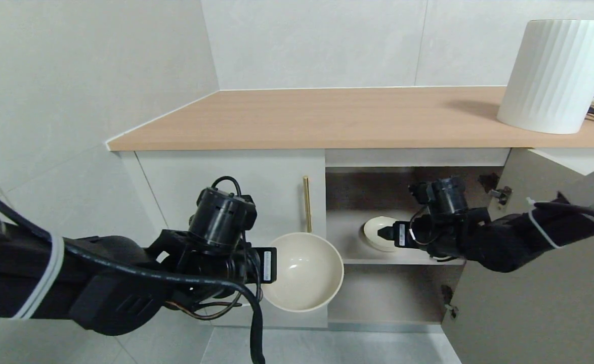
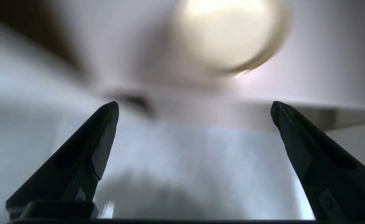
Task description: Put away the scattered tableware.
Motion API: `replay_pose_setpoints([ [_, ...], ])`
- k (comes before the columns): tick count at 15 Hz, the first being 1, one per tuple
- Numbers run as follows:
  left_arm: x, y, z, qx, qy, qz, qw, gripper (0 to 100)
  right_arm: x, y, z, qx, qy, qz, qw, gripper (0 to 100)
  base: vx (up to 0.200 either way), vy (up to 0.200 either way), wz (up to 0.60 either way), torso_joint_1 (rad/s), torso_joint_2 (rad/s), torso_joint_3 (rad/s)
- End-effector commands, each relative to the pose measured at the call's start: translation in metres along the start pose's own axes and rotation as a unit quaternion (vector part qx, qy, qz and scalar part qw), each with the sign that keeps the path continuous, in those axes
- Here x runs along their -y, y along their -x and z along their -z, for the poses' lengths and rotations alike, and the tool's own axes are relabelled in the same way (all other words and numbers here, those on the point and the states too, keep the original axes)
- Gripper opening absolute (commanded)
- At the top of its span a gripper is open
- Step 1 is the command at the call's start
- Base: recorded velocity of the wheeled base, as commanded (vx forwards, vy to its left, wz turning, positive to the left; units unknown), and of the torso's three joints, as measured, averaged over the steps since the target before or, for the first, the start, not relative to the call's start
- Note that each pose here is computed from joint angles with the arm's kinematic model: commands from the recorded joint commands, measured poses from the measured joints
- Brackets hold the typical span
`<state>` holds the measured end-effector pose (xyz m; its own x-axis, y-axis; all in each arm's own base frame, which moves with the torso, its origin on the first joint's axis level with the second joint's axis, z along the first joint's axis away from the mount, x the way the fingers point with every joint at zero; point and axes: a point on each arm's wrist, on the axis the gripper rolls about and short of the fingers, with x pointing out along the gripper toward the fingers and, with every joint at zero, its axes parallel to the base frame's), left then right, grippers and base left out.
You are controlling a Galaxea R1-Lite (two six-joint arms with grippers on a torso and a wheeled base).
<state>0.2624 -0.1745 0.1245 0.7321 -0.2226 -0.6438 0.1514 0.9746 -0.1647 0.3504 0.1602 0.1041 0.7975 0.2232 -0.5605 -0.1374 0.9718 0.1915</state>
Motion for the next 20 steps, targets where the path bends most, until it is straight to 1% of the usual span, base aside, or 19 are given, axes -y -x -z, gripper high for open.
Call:
replay_pose_setpoints([
  [1,0.009,-0.017,0.015,-0.021,-0.026,-0.021,0.9992,0,-0.037,0.087,-0.012,0.001,0.032,-0.092,0.995,100,0.000,0.000,0.00,0.000,0.00,0.000],
  [2,0.010,-0.018,0.016,-0.022,-0.029,-0.023,0.9991,0,-0.041,0.094,-0.010,-0.006,0.036,-0.104,0.994,100,0.000,0.000,0.00,0.000,0.00,0.000],
  [3,0.015,-0.018,0.020,-0.025,-0.036,-0.021,0.9988,0,-0.053,0.109,-0.004,-0.027,0.050,-0.134,0.989,100,0.000,0.000,0.00,0.000,0.00,0.000],
  [4,0.018,-0.018,0.021,-0.026,-0.040,-0.018,0.9987,0,-0.061,0.113,0.004,-0.045,0.062,-0.147,0.986,100,0.000,0.000,0.00,0.000,0.00,0.000],
  [7,0.021,-0.015,0.021,-0.020,-0.043,-0.019,0.9987,0,-0.077,0.109,0.023,-0.076,0.085,-0.162,0.980,100,0.000,0.000,0.00,0.000,0.00,0.000],
  [10,0.023,-0.010,0.019,0.000,-0.040,-0.017,0.9991,0,-0.082,0.087,0.039,-0.107,0.091,-0.150,0.979,100,0.000,0.000,0.00,0.000,0.00,0.000],
  [12,0.025,-0.006,0.020,0.002,-0.042,-0.012,0.9991,0,-0.083,0.079,0.043,-0.115,0.088,-0.145,0.979,100,0.000,0.000,0.00,0.000,0.00,0.000],
  [14,0.028,-0.004,0.021,0.004,-0.044,-0.007,0.9990,0,-0.084,0.073,0.046,-0.116,0.085,-0.143,0.979,100,0.000,0.000,0.00,0.000,0.00,0.000],
  [18,0.029,-0.001,0.021,0.005,-0.045,-0.005,0.9990,0,-0.086,0.069,0.047,-0.115,0.078,-0.142,0.980,100,0.000,0.000,0.00,0.000,0.00,0.000],
  [19,0.029,-0.002,0.021,0.005,-0.045,-0.005,0.9990,0,-0.086,0.069,0.047,-0.115,0.078,-0.142,0.980,0,0.000,0.000,0.00,0.000,0.00,0.000],
  [20,0.029,-0.002,0.022,0.004,-0.045,-0.005,0.9990,0,-0.085,0.069,0.047,-0.115,0.078,-0.143,0.980,0,0.000,0.000,0.00,0.000,0.00,0.000],
])
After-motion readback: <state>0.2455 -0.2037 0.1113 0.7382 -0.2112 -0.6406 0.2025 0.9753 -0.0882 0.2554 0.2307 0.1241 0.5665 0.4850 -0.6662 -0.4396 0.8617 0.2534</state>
